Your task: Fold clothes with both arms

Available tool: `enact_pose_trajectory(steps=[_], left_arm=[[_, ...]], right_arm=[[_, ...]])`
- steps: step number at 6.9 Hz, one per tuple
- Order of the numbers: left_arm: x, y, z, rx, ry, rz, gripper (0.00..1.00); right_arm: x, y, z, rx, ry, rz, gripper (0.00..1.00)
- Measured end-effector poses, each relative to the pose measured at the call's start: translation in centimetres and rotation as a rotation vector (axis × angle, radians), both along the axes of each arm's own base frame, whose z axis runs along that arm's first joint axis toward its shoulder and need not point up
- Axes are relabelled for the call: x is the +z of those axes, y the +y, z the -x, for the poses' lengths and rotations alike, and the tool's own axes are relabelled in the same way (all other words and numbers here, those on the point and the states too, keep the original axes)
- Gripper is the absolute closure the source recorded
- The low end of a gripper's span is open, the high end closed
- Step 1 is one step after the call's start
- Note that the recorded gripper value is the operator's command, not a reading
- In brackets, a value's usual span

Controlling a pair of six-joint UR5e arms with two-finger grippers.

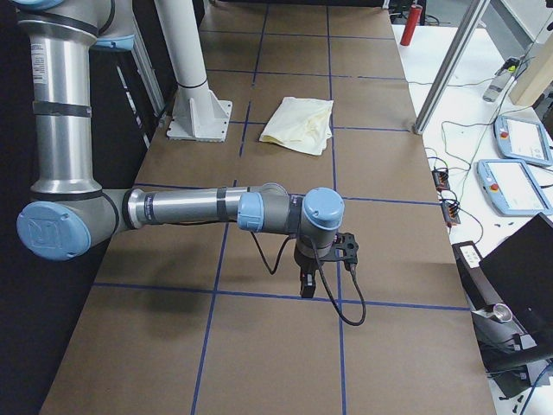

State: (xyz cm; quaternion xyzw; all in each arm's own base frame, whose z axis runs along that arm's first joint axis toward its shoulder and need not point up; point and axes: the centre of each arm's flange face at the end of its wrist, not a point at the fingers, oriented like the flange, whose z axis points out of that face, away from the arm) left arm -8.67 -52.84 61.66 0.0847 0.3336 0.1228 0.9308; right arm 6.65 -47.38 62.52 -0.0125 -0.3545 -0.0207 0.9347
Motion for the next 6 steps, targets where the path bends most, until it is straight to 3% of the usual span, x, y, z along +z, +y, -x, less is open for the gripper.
enact_pose_trajectory(steps=[6], left_arm=[[-0.26,0.03,-0.01,-0.001,0.001,-0.005,0.0]], right_arm=[[0.05,0.01,0.01,0.001,-0.001,0.002,0.0]])
